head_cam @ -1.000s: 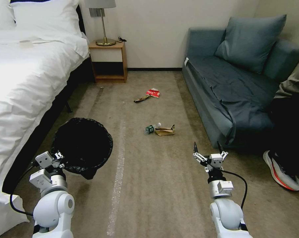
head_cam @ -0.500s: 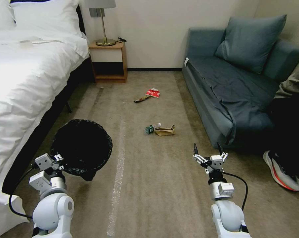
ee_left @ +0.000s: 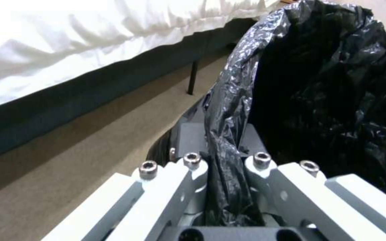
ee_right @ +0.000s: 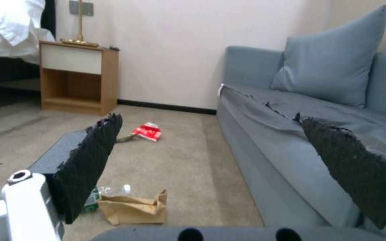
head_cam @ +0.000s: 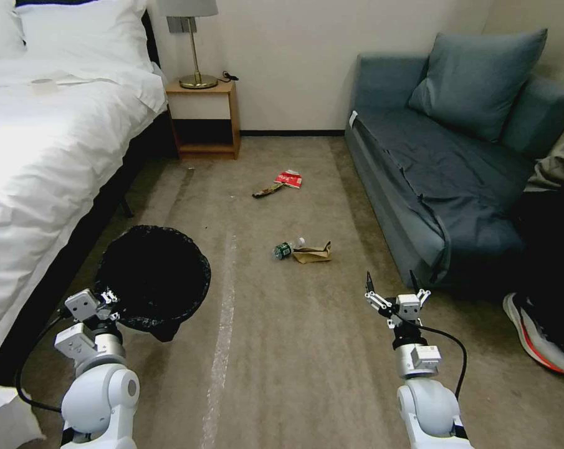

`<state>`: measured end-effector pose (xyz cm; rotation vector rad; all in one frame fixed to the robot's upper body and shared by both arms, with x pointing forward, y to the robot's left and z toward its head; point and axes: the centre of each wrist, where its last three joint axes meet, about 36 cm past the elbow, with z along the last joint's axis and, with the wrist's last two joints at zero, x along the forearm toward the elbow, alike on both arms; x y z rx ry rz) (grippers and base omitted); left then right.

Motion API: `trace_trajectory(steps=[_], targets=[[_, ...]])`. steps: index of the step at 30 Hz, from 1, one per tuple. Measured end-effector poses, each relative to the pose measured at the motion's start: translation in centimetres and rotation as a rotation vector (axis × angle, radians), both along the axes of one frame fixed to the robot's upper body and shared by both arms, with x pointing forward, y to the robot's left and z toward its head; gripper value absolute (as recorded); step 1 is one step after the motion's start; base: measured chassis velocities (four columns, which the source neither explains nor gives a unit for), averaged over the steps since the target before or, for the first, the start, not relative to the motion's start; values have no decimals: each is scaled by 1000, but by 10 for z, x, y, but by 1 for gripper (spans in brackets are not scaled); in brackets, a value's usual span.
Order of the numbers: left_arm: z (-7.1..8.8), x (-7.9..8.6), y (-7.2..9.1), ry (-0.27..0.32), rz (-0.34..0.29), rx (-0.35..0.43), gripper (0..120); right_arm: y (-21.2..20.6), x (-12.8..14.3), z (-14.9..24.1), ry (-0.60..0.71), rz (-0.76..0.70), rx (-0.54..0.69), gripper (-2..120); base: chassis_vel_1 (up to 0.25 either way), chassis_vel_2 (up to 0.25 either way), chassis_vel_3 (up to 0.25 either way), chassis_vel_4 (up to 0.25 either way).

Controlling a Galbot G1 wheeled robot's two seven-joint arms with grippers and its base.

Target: Pick up the trash bin, then pick up the garbage on the floor and place it into the trash bin.

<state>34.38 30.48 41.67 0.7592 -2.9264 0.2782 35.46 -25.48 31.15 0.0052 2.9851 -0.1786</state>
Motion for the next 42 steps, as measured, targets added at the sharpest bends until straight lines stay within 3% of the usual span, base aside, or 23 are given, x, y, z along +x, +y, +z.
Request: trace_trajectory(steps=[42], targets=[[2, -3, 5, -9, 1, 13, 4, -4, 2, 2, -4, 11, -18, 100, -82, 83, 86, -80]])
